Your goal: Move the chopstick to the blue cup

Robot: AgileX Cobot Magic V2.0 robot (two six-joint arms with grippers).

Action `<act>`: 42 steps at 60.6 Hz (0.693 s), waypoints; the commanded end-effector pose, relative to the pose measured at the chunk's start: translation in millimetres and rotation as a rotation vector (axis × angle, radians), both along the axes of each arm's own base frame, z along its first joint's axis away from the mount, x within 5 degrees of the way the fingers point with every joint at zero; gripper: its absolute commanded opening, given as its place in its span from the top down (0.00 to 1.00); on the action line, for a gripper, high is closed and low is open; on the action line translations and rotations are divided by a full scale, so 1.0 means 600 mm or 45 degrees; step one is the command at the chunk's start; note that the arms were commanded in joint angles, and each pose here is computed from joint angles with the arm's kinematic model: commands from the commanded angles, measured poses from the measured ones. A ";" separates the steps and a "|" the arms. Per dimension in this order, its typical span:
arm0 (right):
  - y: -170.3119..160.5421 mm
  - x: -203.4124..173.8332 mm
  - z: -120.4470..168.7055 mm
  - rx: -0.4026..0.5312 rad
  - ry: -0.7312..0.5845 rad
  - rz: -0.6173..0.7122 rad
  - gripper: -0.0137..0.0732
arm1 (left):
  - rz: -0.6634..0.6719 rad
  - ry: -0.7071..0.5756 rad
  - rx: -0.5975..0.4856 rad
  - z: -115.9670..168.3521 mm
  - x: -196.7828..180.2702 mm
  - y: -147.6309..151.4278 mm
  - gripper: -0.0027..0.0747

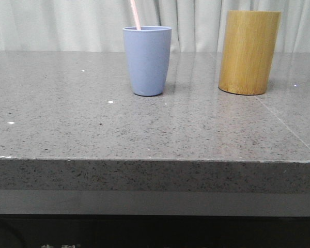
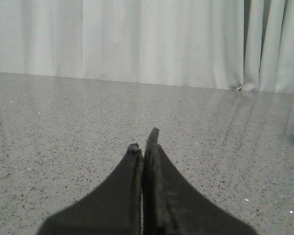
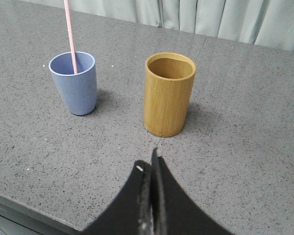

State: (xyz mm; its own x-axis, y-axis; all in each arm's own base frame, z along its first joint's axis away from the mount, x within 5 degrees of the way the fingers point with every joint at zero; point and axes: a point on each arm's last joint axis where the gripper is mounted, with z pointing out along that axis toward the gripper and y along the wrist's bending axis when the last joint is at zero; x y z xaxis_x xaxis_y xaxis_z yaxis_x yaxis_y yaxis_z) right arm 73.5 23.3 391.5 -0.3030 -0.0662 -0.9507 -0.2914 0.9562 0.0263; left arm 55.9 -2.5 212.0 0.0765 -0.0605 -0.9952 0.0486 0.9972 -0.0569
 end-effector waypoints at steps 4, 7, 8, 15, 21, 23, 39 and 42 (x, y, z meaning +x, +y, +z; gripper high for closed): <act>-0.003 -0.001 0.013 0.032 -0.135 -0.019 0.92 | 0.009 -0.128 -0.024 0.010 -0.005 0.001 0.99; -0.009 -0.003 -0.002 0.006 -0.163 -0.064 0.92 | 0.009 -0.128 -0.024 0.010 -0.005 0.001 0.99; -0.010 -0.001 -0.006 0.008 -0.176 -0.077 0.92 | 0.009 -0.128 -0.024 0.010 -0.005 0.001 0.99; -0.019 -0.003 -0.055 0.027 -0.273 -0.171 0.92 | 0.009 -0.128 -0.024 0.010 -0.005 0.001 0.99; -0.025 -0.008 -0.107 0.043 -0.379 -0.231 0.92 | 0.009 -0.128 -0.024 0.010 -0.005 0.001 0.99; -0.027 -0.010 -0.125 0.049 -0.417 -0.243 0.92 | 0.009 -0.128 -0.024 0.010 -0.005 0.001 0.99; -0.032 -0.026 -0.267 0.097 -0.606 -0.292 0.92 | 0.009 -0.128 -0.024 0.010 -0.005 0.001 0.99; -0.033 -0.029 -0.289 0.100 -0.615 -0.292 0.92 | 0.009 -0.128 -0.024 0.010 -0.005 0.001 0.99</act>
State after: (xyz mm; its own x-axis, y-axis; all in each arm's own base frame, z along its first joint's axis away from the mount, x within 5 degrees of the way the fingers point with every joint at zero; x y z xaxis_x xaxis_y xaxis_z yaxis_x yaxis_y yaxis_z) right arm 59.1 4.8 216.7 0.0345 0.0147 -0.9993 -0.0804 0.9967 0.0119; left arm 55.9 -2.5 212.0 0.0765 -0.0605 -0.9952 0.0486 0.9972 -0.0569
